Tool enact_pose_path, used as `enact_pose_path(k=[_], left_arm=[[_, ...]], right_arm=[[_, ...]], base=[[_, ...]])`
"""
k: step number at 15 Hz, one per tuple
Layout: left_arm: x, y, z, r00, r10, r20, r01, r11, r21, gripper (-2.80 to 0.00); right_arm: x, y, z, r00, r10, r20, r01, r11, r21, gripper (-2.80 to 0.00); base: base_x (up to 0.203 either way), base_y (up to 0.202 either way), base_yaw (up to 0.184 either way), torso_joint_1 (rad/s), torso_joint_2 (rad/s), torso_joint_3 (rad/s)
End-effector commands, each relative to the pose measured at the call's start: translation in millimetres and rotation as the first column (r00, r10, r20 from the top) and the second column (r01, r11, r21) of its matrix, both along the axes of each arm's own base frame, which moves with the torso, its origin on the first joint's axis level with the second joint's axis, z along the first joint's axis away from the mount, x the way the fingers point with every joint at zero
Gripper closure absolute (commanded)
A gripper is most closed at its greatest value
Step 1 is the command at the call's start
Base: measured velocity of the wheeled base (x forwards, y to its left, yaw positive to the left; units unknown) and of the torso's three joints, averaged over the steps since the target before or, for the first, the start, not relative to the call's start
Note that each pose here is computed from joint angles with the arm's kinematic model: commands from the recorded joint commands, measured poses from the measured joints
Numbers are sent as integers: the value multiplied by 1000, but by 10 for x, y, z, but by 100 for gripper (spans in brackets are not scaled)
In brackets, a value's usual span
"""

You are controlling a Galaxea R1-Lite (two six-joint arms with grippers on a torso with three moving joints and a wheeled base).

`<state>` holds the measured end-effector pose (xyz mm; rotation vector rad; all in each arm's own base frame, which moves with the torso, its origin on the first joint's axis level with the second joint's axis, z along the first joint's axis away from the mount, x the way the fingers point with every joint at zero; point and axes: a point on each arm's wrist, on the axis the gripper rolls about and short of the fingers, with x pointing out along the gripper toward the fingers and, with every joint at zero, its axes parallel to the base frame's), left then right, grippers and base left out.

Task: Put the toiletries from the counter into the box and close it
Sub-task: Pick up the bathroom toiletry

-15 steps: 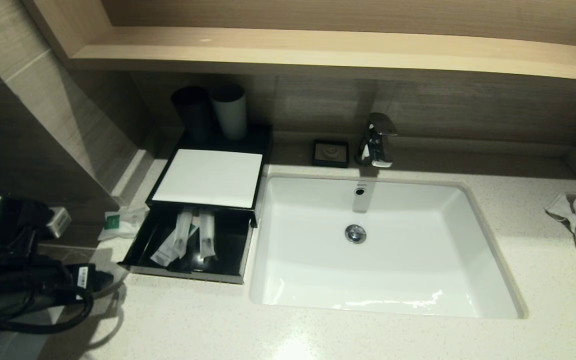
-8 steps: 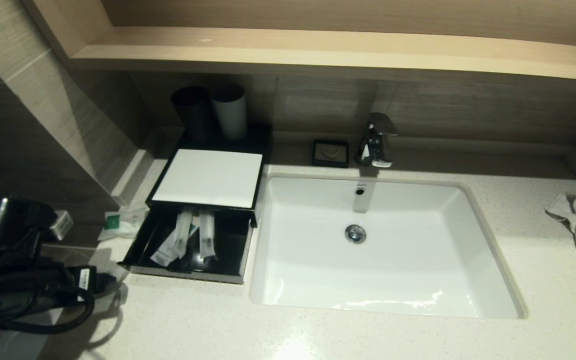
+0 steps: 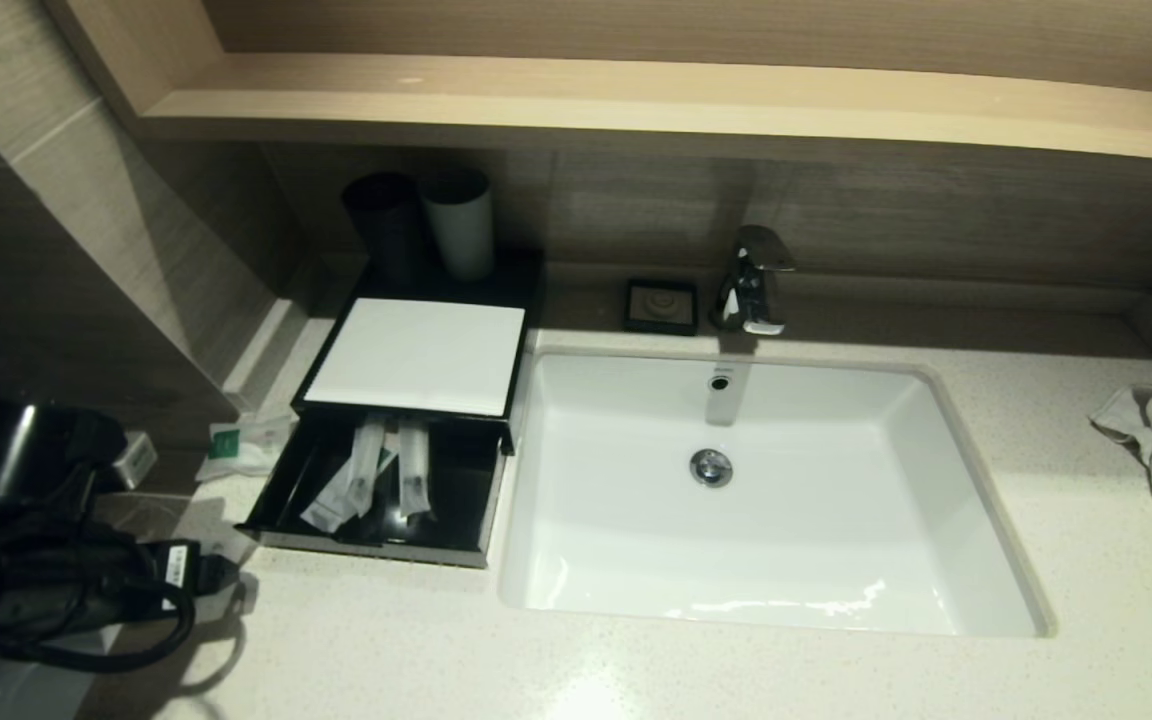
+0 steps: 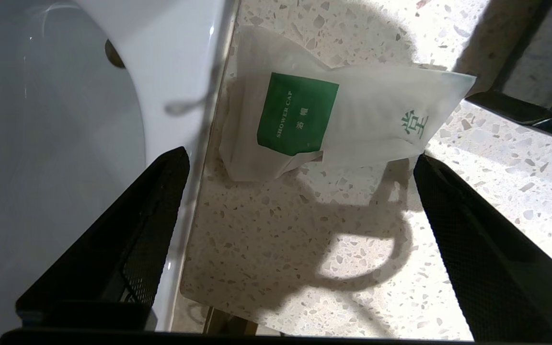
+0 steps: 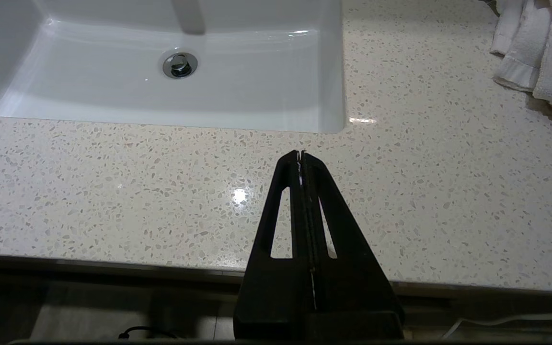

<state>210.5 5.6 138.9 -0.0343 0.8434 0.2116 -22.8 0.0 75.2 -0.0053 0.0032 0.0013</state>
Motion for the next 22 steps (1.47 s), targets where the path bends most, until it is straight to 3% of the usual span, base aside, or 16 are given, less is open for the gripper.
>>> enact_pose_path(k=[1, 19, 22], left_arm=[[13, -2, -17, 1000, 2, -8, -2, 1000, -1, -280], [126, 2, -105, 1000, 4, -10, -4, 1000, -3, -280], [156, -1, -104, 1000, 3, 17, -3, 1000, -4, -280]], right_arm=[[0, 0, 0, 1000, 0, 0, 0, 1000, -1, 0], [0, 0, 0, 1000, 0, 0, 0, 1000, -1, 0], [0, 0, 0, 1000, 0, 0, 0, 1000, -1, 0]], base=[[0, 0, 0, 0, 0, 0], [0, 0, 0, 0, 0, 0], [0, 0, 0, 0, 0, 0]])
